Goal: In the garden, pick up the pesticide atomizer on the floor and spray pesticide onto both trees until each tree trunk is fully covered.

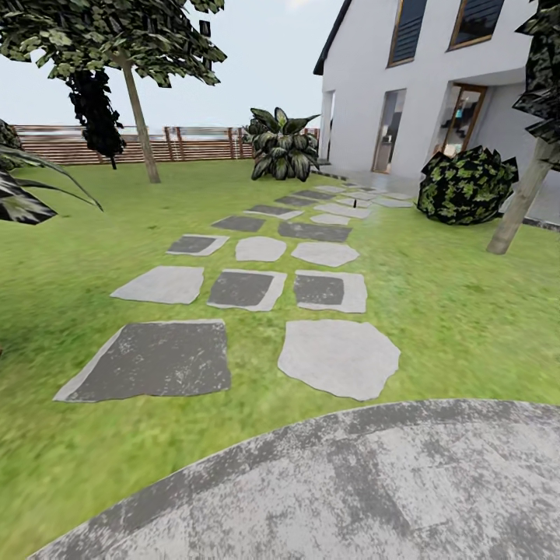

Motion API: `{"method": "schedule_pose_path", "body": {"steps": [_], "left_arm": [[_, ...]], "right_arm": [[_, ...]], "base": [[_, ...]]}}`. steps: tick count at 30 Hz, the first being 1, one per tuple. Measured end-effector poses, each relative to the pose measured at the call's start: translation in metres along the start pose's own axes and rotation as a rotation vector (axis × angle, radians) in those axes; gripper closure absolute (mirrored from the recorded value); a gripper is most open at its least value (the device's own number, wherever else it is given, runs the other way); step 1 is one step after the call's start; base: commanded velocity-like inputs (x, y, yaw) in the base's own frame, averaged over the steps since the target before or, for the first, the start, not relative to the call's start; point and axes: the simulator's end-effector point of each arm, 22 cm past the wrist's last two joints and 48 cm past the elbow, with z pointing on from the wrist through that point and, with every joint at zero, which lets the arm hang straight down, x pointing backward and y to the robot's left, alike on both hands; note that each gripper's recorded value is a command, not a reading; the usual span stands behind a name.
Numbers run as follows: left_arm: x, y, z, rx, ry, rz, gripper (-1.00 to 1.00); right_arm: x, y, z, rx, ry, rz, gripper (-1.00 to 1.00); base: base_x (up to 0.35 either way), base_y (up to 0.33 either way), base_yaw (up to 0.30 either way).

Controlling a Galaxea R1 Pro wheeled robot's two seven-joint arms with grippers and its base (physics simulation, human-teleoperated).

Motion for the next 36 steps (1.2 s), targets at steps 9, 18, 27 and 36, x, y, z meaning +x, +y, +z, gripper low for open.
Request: {"method": "schedule_pose_path", "body": {"steps": [9,18,27,36], "left_arm": [[0.015,-0.002,0.015,0.002,0.003,0.001,-1.0],[0.035,-0.004,0.03,0.001,0.016,0.002,-1.0],[0.045,-0.004,0.036,0.001,0.026,0.004,-1.0],[0.045,-0.002,0.036,-0.003,0.028,0.001,-1.0]], "right_arm": [[0.016,0.002,0.014,0.0,0.003,0.0,-1.0],[0.037,0.005,0.028,-0.001,0.017,-0.001,-1.0],[0.046,0.007,0.033,-0.002,0.028,-0.003,-1.0],[0.047,0.006,0.032,-0.001,0.029,-0.002,-1.0]], "base": [[0.0,0.0,0.0],[0.0,0.0,0.0],[0.0,0.0,0.0],[0.204,0.0,0.0]]}}
